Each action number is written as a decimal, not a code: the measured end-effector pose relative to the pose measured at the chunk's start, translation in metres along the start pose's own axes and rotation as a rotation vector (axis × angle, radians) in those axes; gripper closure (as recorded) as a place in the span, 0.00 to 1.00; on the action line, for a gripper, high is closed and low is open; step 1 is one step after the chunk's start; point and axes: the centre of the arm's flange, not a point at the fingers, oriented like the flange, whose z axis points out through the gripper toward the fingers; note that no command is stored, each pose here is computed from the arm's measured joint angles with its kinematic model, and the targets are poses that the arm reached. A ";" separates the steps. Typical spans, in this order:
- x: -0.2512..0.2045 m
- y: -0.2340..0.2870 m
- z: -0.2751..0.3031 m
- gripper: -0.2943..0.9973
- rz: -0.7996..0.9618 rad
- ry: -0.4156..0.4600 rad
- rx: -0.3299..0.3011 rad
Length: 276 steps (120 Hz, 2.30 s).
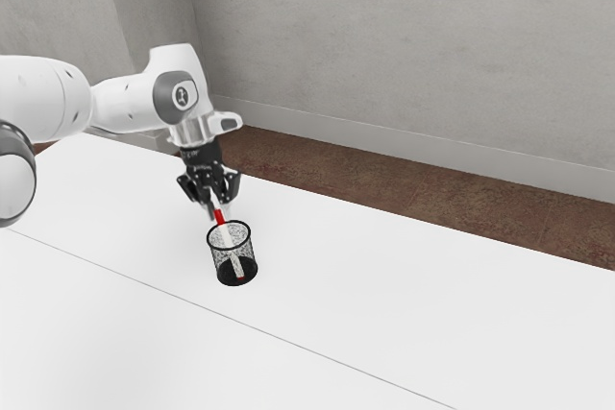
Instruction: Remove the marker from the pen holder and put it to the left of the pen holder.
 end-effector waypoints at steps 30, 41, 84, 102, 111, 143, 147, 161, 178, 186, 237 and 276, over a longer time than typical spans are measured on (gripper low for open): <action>-0.007 0.003 0.002 0.66 -0.012 -0.053 -0.018; -0.011 0.005 -0.001 0.66 -0.015 -0.073 -0.029; -0.015 0.006 0.001 0.74 -0.036 -0.105 -0.036; -0.014 0.006 -0.005 0.78 -0.064 -0.084 -0.029; -0.019 0.007 -0.019 0.80 -0.076 -0.059 -0.024; -0.056 0.017 -0.092 0.82 -0.100 0.063 0.029; -0.063 0.019 -0.104 0.82 -0.101 0.084 0.042; -0.085 0.020 -0.135 0.83 -0.113 0.148 0.078; -0.090 -0.007 -0.132 0.83 -0.171 0.153 0.114; -0.087 -0.016 -0.122 0.83 -0.191 0.151 0.130; -0.082 -0.030 -0.100 0.83 -0.240 0.066 0.234; -0.090 -0.051 -0.059 0.83 -0.286 -0.166 0.375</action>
